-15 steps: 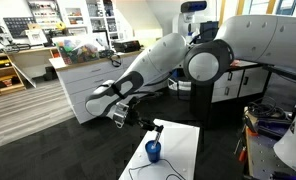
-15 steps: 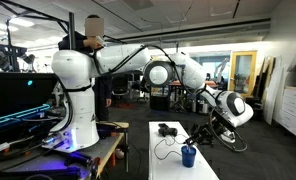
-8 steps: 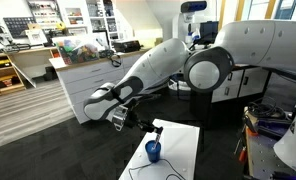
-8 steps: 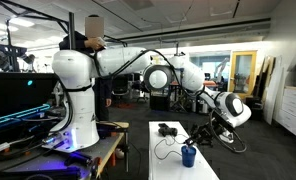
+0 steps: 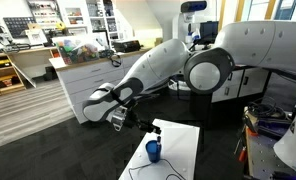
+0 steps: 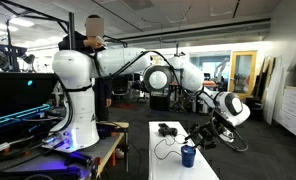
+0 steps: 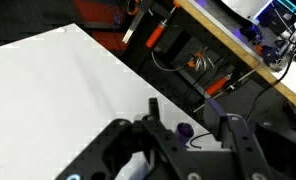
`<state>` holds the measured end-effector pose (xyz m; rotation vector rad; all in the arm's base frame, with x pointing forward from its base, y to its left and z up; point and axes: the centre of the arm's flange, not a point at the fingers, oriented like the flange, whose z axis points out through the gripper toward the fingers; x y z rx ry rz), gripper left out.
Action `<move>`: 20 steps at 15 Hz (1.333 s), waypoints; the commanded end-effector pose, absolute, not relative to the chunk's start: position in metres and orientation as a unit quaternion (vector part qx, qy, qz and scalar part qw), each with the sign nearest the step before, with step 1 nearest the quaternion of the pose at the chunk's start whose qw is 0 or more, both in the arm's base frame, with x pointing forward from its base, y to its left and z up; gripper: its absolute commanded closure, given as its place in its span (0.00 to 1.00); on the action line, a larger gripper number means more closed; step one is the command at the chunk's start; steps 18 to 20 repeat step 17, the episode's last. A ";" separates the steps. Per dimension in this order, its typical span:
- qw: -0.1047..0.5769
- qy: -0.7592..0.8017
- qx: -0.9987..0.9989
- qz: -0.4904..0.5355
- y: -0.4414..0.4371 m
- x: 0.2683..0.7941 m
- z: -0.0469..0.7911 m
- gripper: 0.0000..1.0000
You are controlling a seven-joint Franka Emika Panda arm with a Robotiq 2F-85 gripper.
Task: Place the orange sharpie in the cup
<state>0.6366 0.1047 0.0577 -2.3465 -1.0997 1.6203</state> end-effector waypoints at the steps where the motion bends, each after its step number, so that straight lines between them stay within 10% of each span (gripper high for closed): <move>1: 0.035 -0.359 -0.764 0.534 0.107 0.661 0.060 0.18; 5: 0.033 -0.358 -0.767 0.531 0.106 0.662 0.063 0.00; 20: 0.022 -0.356 -0.776 0.520 0.101 0.645 0.068 0.00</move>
